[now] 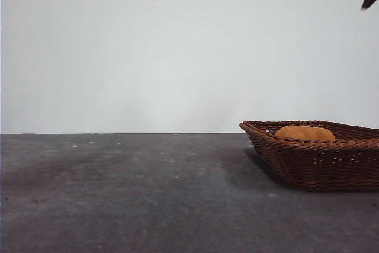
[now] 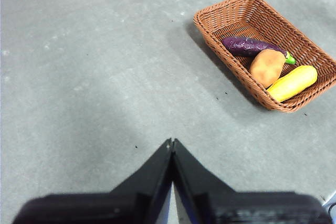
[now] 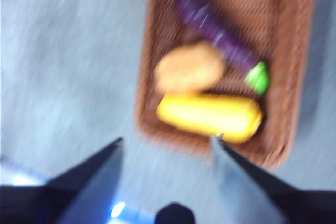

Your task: Help me put the vegetables on the table into the basket

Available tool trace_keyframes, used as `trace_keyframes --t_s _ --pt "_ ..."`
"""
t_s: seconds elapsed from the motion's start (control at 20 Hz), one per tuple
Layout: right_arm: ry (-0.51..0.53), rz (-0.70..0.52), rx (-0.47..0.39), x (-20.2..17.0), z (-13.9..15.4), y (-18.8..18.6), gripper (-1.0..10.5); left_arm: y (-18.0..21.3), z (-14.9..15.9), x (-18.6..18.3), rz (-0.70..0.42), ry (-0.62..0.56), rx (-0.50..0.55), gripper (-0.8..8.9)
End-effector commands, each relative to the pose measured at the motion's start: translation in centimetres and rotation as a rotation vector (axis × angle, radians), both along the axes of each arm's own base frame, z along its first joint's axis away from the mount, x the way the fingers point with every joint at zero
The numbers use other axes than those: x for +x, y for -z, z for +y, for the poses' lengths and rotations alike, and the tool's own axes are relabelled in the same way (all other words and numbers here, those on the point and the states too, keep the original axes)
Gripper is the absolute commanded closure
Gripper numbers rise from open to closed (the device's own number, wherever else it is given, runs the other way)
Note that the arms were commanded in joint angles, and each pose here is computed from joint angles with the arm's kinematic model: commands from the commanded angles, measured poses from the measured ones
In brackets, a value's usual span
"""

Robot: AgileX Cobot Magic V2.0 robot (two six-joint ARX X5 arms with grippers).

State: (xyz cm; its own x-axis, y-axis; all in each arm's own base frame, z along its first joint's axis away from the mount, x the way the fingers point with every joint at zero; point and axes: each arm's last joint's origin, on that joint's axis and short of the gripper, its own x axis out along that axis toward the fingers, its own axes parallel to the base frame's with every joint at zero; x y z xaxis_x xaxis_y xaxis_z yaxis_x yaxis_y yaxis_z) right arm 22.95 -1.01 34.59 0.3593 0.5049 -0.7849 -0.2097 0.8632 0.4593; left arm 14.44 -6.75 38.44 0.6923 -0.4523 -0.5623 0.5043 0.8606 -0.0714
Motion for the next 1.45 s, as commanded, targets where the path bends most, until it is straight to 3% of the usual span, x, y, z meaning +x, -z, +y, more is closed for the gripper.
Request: trace_keyframes --t_s 0.05,0.2,0.45,1.45 --pt "-0.066 0.003 -0.012 -2.1 0.9 -0.9 8.3 0.0 0.0 0.1 -0.011 0.007 0.008 8.21" --pt "-0.112 -0.039 -0.023 -4.6 2.0 -2.1 9.6 0.0 -0.1 0.0 -0.001 0.044 -0.016 8.21" --pt "-0.137 -0.108 -0.057 -6.6 2.7 -3.2 9.6 0.0 -0.2 0.0 0.007 0.070 -0.033 8.21" --pt "-0.140 -0.109 -0.059 -6.5 2.7 -3.2 9.5 0.0 -0.2 0.0 0.001 0.076 -0.024 8.18"
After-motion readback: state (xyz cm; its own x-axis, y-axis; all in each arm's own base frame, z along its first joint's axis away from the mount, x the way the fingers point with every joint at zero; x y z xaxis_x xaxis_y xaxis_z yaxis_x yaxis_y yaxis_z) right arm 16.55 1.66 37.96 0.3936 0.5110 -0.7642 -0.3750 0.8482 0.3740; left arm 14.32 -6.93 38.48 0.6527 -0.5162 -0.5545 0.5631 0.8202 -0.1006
